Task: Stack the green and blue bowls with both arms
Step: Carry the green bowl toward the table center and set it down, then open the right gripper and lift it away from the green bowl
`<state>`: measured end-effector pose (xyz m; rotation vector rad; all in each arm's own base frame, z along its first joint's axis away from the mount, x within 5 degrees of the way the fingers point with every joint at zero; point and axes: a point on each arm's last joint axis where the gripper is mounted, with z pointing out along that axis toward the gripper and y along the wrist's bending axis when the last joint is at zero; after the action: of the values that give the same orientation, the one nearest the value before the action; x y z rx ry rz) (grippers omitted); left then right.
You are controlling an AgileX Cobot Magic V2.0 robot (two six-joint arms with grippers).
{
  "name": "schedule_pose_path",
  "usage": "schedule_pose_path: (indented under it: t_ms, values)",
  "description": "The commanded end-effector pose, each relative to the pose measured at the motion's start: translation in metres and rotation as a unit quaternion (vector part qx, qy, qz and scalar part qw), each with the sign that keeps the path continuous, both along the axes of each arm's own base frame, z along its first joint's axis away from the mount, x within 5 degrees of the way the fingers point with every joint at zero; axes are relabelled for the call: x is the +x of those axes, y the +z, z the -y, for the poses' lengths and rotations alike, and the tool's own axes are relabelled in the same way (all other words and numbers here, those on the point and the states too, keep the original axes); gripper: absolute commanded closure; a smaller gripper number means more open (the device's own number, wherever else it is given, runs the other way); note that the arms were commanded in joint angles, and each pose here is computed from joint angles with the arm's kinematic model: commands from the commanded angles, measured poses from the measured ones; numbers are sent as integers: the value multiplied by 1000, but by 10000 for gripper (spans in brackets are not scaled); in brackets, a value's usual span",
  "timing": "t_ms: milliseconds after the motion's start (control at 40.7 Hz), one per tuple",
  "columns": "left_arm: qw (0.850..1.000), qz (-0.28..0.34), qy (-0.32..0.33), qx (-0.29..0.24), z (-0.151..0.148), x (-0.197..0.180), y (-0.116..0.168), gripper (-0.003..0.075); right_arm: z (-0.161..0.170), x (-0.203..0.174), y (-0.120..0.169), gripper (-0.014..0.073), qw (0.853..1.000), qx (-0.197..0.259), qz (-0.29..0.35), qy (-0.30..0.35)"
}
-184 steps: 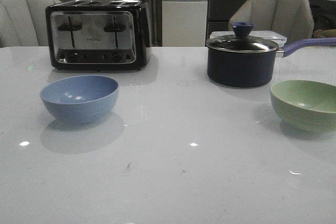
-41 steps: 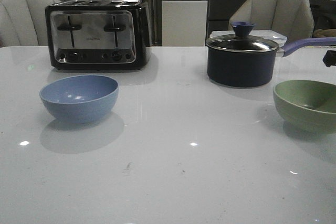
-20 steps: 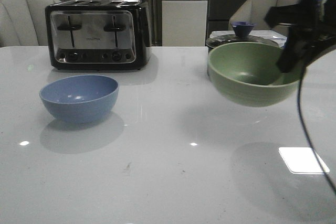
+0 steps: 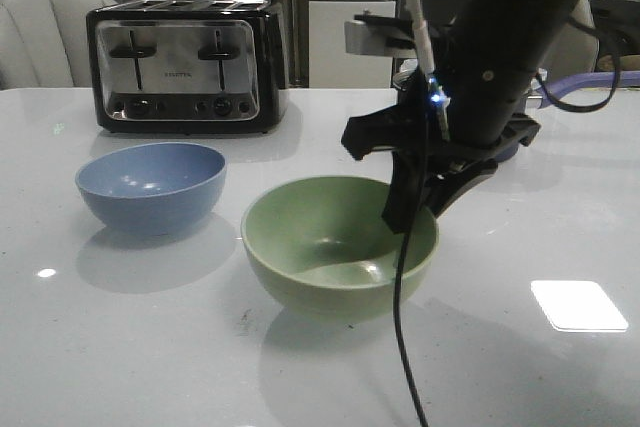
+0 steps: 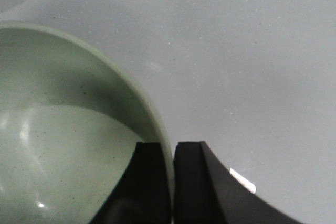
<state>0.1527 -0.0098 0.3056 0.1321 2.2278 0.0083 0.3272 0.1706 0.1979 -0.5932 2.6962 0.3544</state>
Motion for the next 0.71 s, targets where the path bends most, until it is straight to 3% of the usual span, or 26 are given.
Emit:
schedule_pose_path:
  t_ms: [0, 74, 147, 295, 344, 540, 687]
  values:
    - [999, 50, 1, -8, 1, 4, 15, 173, -5, 8, 19, 534, 999, 25, 47, -9]
    - [999, 50, 1, -8, 1, 4, 15, 173, -6, 10, 15, 530, 999, 23, 43, -9]
    - [999, 50, 1, -8, 1, 4, 15, 173, -6, 11, 14, 472, 999, 22, 42, -9]
    - [999, 50, 1, -8, 1, 4, 15, 173, -6, 11, 14, 232, 999, 23, 44, -10]
    - [999, 50, 1, -8, 1, 4, 15, 173, -7, 12, 17, 195, 999, 24, 48, -9]
    - [999, 50, 1, -8, 1, 4, 15, 173, -2, 2, 50, 179, 995, 41, 91, -1]
    - [999, 50, 1, -8, 1, 4, 15, 173, 4, -27, 84, 179, 988, 49, 142, 33]
